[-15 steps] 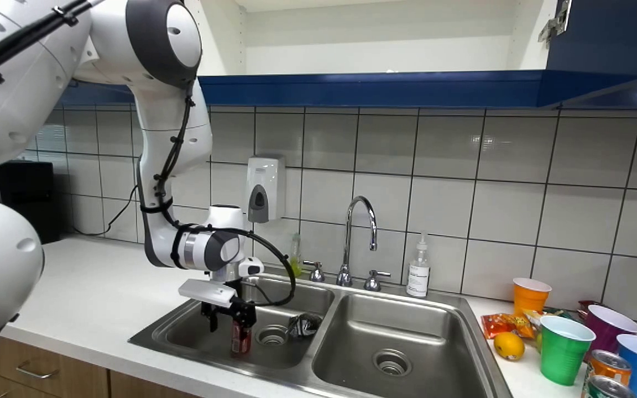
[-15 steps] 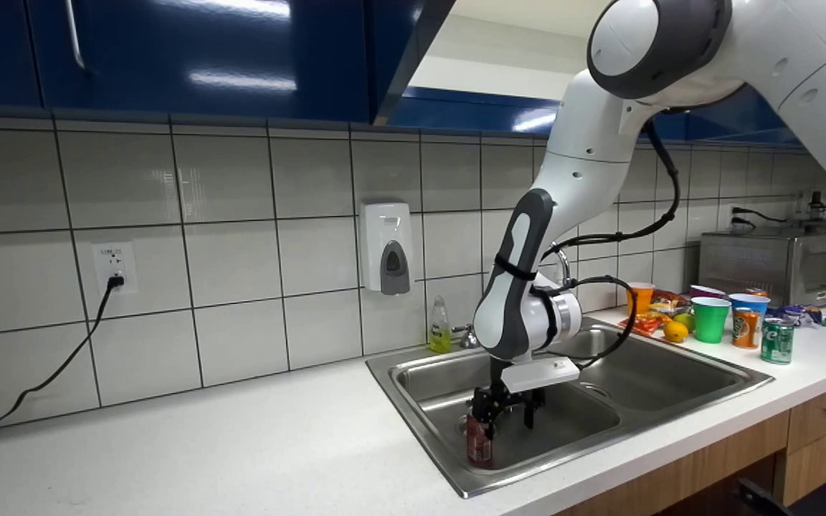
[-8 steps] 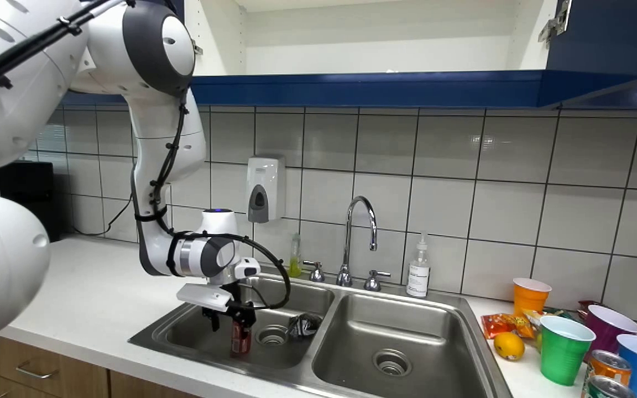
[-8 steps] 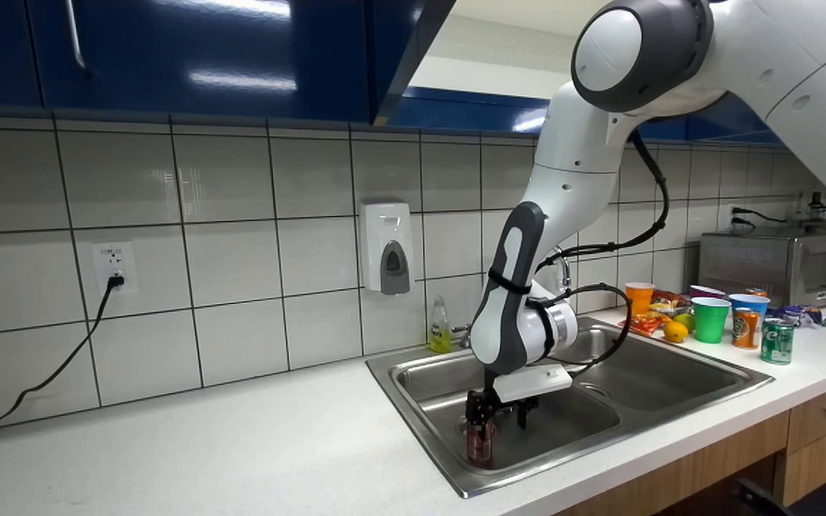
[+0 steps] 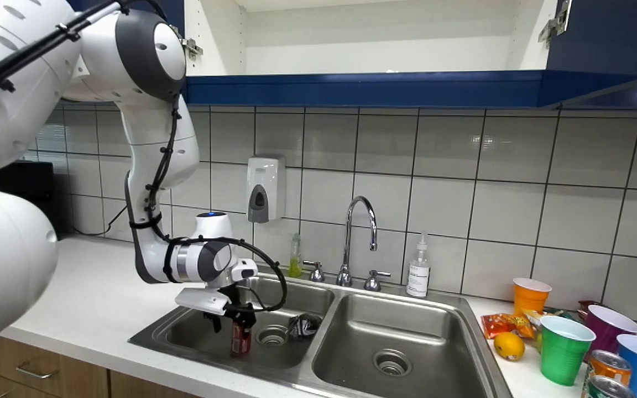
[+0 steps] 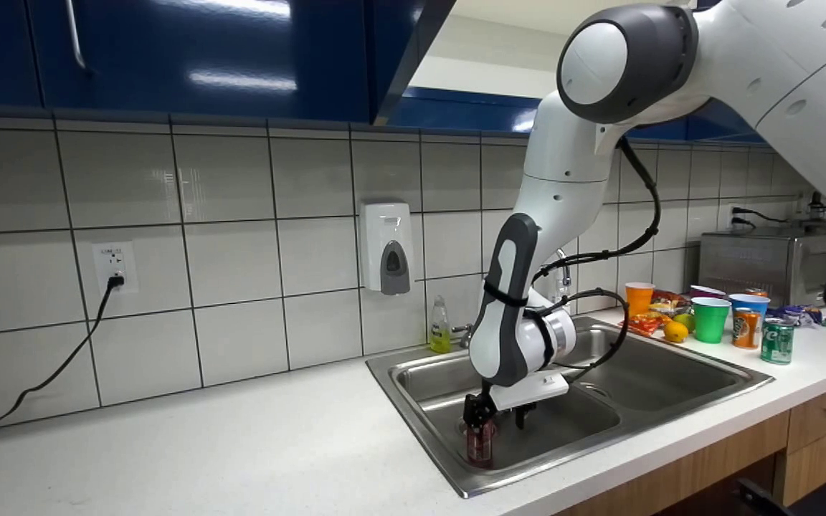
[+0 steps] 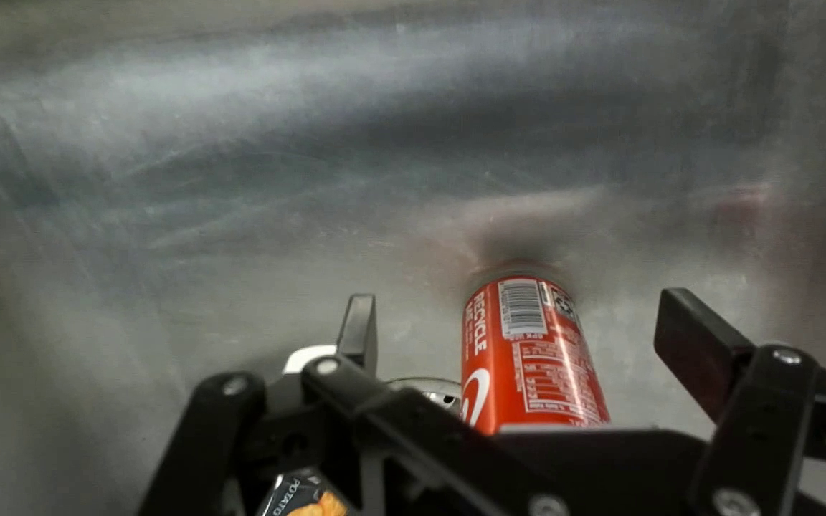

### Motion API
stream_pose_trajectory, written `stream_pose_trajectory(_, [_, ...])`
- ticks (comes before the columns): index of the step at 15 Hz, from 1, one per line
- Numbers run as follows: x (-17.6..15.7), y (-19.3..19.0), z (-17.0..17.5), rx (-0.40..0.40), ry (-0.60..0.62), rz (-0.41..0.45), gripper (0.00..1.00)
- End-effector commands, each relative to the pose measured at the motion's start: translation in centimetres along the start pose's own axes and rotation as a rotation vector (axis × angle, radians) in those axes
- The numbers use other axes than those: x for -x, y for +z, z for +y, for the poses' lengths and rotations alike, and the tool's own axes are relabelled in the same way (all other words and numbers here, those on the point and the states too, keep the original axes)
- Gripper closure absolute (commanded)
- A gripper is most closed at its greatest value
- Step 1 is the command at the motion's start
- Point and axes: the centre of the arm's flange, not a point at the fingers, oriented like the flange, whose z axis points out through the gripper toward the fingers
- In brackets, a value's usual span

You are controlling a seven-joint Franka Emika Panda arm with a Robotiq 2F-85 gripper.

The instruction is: Take the soda can out of the sink and put it into the cupboard

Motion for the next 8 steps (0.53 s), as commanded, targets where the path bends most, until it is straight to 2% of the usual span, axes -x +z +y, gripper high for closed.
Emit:
stream_pose_trajectory(1, [-0.19,0.42,-0.57,0.028,0.021,0.036,0.00])
stream_pose_trajectory(8, [-0.28,1.05,-1.02,0.055,0.019,0.075,0.00])
